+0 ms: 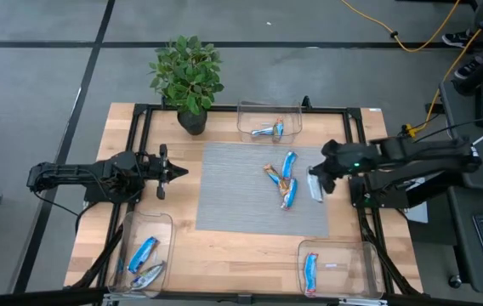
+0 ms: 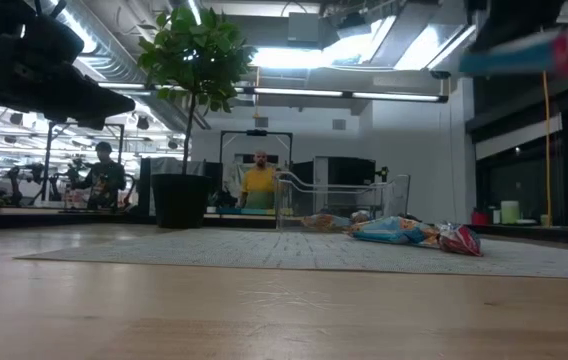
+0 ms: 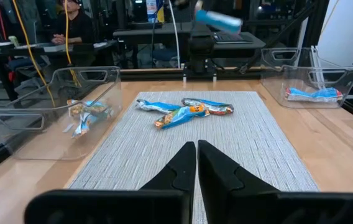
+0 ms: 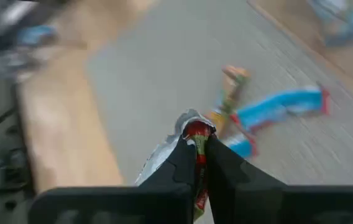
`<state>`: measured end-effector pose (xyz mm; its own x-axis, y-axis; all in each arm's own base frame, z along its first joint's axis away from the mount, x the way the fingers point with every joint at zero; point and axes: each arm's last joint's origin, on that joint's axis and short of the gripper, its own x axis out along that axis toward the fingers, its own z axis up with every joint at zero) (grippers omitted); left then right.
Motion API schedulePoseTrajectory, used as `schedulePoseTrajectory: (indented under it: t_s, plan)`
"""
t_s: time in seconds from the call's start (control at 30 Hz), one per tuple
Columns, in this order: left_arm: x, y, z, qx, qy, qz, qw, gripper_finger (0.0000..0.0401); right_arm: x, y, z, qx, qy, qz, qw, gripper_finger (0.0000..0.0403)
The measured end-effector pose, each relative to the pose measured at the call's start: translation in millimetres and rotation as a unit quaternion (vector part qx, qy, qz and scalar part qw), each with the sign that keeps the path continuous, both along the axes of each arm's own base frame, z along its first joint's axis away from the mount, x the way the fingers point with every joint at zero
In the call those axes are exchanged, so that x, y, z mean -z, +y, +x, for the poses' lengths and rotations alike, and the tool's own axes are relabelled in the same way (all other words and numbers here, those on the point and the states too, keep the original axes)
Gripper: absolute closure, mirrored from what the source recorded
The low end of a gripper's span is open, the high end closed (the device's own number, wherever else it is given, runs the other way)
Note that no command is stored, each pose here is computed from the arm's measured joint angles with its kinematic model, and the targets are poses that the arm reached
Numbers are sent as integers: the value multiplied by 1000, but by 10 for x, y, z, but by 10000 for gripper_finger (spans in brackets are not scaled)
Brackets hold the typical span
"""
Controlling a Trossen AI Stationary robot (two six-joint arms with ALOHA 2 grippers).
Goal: Pick and place Granola Bars by type
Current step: Put the red granola bar into the bottom right transparent bin
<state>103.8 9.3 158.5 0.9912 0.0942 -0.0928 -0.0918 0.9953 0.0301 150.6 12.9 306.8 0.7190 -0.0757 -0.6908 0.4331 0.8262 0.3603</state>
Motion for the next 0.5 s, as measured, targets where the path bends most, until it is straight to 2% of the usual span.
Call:
schedulePoseTrajectory:
  t_s: [0.3, 0.5]
  plan:
    - [-1, 0, 0, 0, 0, 0, 1000, 392, -347, 185, -90, -96, -60, -21, 993, 379]
    - [-1, 0, 0, 0, -1, 0, 1000, 389, -428, 344, -91, -154, -95, 5, 983, 375]
